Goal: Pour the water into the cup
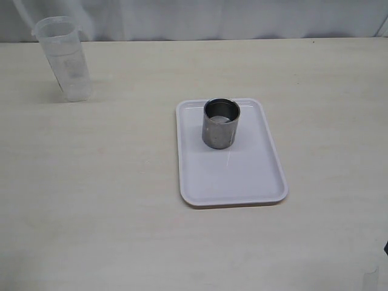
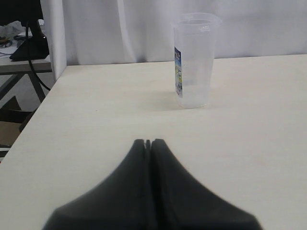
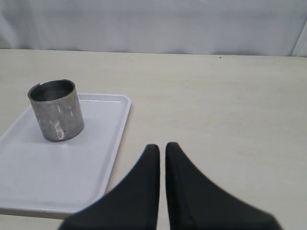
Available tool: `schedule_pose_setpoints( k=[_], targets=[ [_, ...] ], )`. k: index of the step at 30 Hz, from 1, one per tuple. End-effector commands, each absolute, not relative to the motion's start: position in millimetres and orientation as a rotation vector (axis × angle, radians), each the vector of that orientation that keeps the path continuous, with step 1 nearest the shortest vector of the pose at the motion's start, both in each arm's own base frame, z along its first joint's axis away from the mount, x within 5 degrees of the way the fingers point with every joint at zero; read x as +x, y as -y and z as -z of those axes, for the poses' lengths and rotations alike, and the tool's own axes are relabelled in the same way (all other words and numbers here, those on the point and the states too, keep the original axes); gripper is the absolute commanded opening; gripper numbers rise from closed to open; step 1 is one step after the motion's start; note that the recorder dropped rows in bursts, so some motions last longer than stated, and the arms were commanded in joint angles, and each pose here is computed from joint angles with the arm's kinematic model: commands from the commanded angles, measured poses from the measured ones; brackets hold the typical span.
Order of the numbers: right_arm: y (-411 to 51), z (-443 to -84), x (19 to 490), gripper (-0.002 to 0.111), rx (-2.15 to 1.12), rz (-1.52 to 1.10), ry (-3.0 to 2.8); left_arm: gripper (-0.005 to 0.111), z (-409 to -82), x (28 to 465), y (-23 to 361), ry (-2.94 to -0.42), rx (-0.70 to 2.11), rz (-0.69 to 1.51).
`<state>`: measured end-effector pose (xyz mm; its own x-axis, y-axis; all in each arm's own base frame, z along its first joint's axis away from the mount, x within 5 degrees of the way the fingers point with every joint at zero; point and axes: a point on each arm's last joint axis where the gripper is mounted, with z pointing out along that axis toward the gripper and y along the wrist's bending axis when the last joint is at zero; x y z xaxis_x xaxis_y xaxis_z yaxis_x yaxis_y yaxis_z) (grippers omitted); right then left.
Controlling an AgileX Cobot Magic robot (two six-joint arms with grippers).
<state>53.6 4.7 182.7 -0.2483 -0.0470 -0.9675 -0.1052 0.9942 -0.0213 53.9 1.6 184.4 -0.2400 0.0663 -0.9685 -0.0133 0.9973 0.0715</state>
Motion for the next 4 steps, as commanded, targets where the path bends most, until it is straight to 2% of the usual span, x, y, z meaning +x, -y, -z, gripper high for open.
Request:
schedule_pose_setpoints(
  k=[1, 4],
  targets=[
    [-4.5, -182.2, 53.3, 0.004, -0.112, -0.052, -1.824, 0.000, -184.1, 53.9, -1.6, -1.805, 0.037, -0.073],
    [-4.5, -182.2, 53.3, 0.004, -0.112, -0.052, -1.824, 0.000, -184.1, 53.9, -1.6, -1.805, 0.037, -0.073]
  ],
)
